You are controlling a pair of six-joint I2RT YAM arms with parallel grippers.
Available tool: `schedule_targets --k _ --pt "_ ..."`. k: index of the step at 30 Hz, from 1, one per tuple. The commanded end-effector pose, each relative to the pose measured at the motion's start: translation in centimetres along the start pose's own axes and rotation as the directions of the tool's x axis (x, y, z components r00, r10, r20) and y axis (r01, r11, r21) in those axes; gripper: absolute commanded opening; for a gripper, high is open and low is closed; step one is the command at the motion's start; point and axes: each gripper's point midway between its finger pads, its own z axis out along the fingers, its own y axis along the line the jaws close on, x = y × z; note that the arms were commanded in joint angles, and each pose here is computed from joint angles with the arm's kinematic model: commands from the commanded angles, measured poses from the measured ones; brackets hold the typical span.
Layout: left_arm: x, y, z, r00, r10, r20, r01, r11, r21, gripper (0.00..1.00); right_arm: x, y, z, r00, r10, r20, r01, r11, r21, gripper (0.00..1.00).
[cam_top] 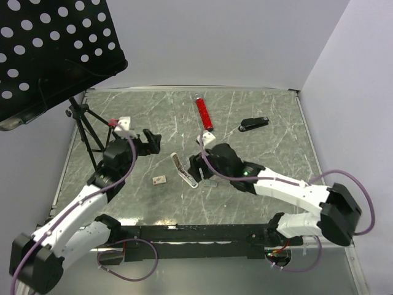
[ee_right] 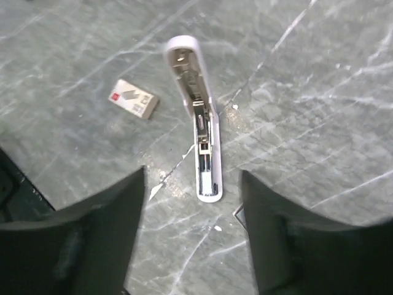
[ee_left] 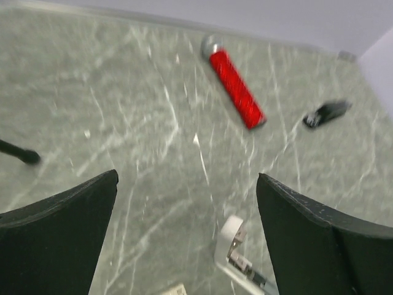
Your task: Load the staples into the stapler
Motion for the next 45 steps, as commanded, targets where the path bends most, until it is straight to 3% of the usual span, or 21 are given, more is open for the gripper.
schedule_targets --k 1,5,10,17,33,43,45 --pt "1.8 -2.3 1.2 0.985 -0.004 -0.172 0.017 0.997 0.071 0.99 -0.6 1.0 -0.6 0.975 -0.159 0.158 0.176 0.979 -0.103 0.75" --pt "3.8 -3.0 2.3 0.955 -0.009 -0.296 0.032 0.997 0.073 0.99 2.5 0.6 0.4 0.984 -0.161 0.074 0.169 0.979 -0.116 0.74" --pt "7.6 -3.0 3.4 0.898 -0.048 -0.437 0.073 0.996 0.041 0.99 5.5 0.9 1.1 0.982 -0.155 0.110 0.173 0.968 -0.183 0.75" --pt "10.9 -2.7 4.7 0.820 -0.065 -0.569 0.063 0.998 -0.023 0.95 8.7 0.4 3.6 0.980 -0.199 0.027 0.201 0.960 -0.193 0.69" --pt "15.0 -2.9 3.9 0.741 -0.061 -0.669 0.037 0.998 -0.051 0.77 10.8 -0.5 6.2 0.978 -0.206 -0.040 0.198 0.967 -0.160 0.48" --pt "16.7 -3.7 3.6 0.704 -0.041 -0.709 0.024 0.999 -0.035 0.64 11.4 -1.1 6.6 0.976 -0.208 -0.060 0.199 0.971 -0.133 0.44" --pt "16.9 -3.8 3.4 0.700 -0.043 -0.713 0.025 0.999 -0.036 0.54 11.5 -1.2 6.7 0.977 -0.205 -0.061 0.196 0.972 -0.131 0.43"
